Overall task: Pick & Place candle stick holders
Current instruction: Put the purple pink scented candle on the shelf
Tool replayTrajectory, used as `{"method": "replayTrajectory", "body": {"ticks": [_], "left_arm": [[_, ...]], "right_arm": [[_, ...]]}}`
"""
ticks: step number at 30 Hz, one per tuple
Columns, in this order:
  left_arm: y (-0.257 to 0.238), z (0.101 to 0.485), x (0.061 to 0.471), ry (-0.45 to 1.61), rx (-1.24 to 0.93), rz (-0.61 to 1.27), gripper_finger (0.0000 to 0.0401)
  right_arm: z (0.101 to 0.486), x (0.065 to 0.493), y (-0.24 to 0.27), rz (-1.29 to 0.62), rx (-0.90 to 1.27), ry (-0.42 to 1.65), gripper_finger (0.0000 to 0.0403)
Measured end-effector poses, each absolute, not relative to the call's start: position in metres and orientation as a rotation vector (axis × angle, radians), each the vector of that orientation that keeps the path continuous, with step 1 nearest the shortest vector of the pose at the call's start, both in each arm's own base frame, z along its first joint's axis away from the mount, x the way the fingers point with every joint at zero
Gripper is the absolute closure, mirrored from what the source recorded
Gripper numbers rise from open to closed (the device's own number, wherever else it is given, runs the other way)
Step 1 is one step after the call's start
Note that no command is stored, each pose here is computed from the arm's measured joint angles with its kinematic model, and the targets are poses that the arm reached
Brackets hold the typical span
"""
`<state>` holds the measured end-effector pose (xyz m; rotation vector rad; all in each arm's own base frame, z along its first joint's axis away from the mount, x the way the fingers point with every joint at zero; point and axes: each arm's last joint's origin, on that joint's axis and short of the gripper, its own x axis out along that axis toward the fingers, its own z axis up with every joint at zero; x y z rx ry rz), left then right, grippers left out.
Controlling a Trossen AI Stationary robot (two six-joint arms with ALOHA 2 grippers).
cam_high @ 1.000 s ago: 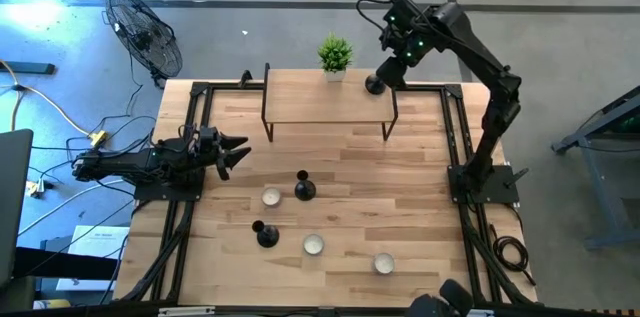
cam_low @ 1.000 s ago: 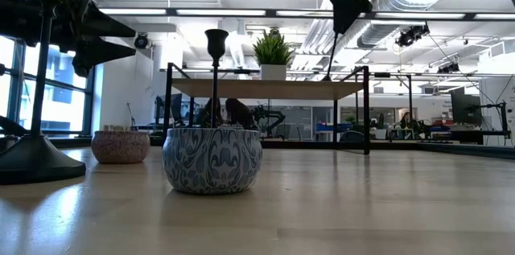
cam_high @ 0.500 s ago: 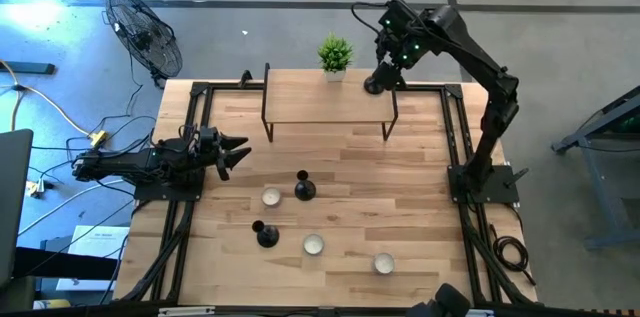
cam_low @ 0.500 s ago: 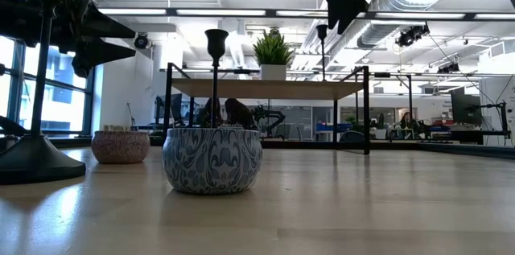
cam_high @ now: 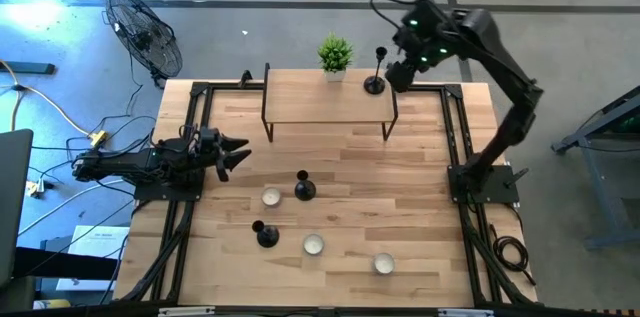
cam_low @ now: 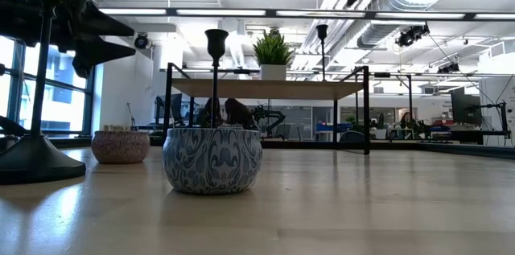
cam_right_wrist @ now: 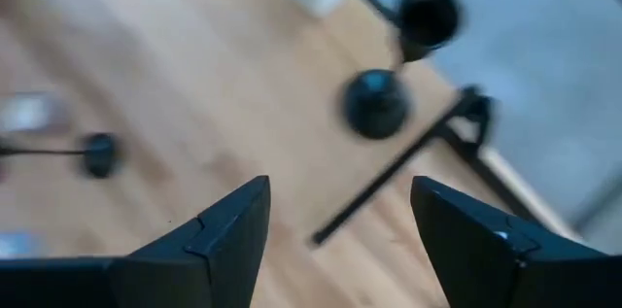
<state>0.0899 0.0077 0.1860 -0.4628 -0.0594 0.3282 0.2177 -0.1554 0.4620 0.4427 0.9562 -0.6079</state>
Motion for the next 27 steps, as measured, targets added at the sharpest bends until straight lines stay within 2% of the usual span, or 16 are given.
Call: {"method": "replayTrajectory", "body": {"ticks": [5,12,20,27], "left_arm": [[0.005,0.187,0.091,-0.051,-0.491,0.234,0.0188],[0.0,0.197,0.09,-0.065,-0.52,0.059,0.0188],[0.001,0.255,0.078,-0.085,-0.421,0.066,0.0188],[0.003,0.31,0.088,0.251,-0.247,0.182,0.0188]], "right_arm": [[0.483,0.2,-0.122,-0.475,0.472,0.859,0.016],[0.498,0.185,-0.087,-0.412,0.415,0.804,0.0159],[0.492,0.193,-0.071,-0.409,0.381,0.836,0.0162],[0.467,0.21,-0.066,-0.375,0.372,0.952,0.0163]]}}
